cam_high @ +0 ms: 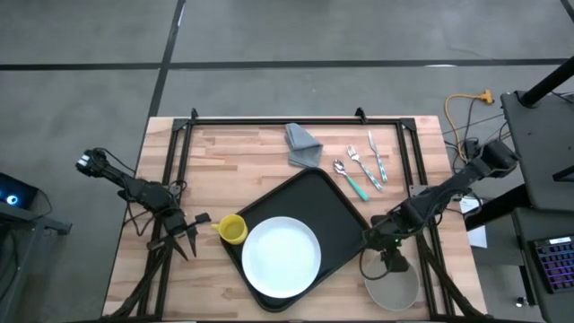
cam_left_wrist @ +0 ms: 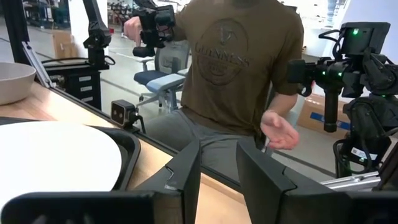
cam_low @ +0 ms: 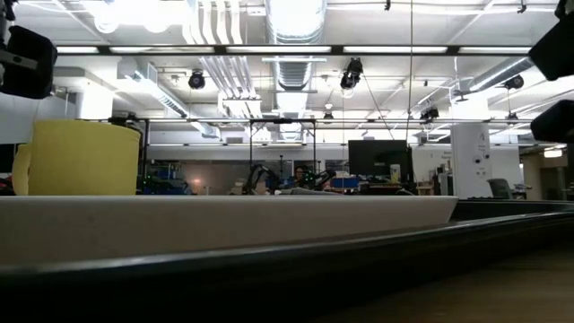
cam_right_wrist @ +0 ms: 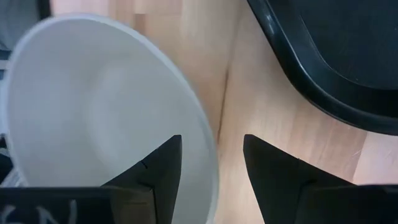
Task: Set up tray
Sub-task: Put the gray bowl on top of the white plate
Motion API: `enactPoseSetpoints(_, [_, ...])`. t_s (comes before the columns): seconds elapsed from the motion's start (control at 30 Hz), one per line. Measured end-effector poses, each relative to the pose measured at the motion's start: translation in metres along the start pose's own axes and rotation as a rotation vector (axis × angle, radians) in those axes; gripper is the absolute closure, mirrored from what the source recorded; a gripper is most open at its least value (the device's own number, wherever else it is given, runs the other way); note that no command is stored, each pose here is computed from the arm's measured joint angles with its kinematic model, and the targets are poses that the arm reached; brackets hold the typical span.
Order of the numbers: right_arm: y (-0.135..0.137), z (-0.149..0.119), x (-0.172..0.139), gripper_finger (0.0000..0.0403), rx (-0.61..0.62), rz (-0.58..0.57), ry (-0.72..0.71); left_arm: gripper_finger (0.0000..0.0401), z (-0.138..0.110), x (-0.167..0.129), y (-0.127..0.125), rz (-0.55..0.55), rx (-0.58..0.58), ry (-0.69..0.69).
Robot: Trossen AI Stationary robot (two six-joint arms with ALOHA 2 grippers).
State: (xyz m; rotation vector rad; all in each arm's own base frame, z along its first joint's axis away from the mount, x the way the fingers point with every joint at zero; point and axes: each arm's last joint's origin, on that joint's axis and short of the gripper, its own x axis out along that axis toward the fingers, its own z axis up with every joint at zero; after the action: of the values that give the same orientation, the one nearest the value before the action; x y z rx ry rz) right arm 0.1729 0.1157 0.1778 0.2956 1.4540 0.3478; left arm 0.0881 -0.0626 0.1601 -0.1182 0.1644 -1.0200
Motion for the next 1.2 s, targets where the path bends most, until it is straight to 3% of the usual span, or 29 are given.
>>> enactPoseSetpoints(0.2, [-0.002,0.002,0.007,0.0276,0.002,-0.03,0.021,0.0313,-0.002,0.0,0.0,-0.001,-0.01,0.017])
enactPoseSetpoints(0.5, [0.0,0.0,0.006,0.0388,0.002,0.025,0.052,0.0313,-0.002,0.0,0.0,0.0,-0.013,0.021])
enactPoseSetpoints(0.9, [0.005,0.001,-0.001,0.0393,0.092,0.091,0.096,0.0313,-0.002,0.0,0.0,0.0,-0.013,0.02])
enactPoseSetpoints(1.2, [0.019,0.032,-0.034,0.0394,0.154,0.043,0.12,0.0313,-0.002,0.0,0.001,0.0,-0.013,0.02])
